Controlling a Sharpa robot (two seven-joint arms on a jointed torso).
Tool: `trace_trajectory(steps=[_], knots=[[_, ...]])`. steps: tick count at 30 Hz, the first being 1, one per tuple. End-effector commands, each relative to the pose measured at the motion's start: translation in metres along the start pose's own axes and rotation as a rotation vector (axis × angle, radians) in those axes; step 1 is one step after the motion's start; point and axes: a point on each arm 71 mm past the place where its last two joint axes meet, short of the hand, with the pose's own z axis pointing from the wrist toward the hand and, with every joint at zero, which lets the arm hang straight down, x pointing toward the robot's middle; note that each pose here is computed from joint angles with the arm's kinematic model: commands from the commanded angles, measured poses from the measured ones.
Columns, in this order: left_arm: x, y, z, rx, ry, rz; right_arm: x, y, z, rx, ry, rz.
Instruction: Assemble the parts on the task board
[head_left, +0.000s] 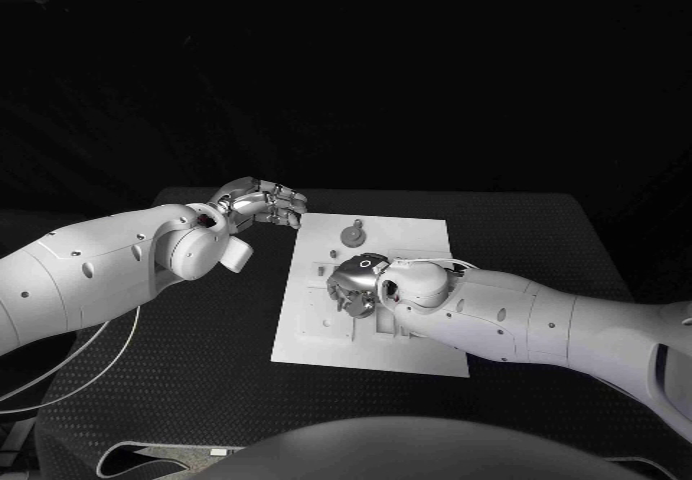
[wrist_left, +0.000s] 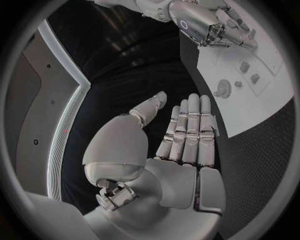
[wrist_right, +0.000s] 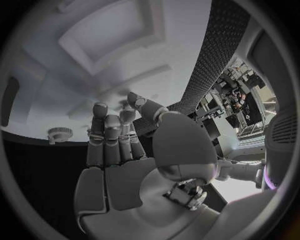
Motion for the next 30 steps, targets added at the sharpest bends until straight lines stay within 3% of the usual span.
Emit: trace_trajectory(steps=[1, 20, 30], knots=[[0.0017, -0.0017, 0.0008, 0.008, 0.012, -0.008, 0.007, -0.0003, -0.0012, -0.004, 0.032, -0.024], [0.0011, -0.0014, 0.0006, 0.005, 0.012, -0.008, 0.0055, -0.0049, -0.0037, 0.012, -0.006, -0.042], [0.001, -0.0012, 0.0009, 0.003, 0.011, -0.007, 0.0085, -0.0062, -0.0048, 0.014, 0.032, -0.051]])
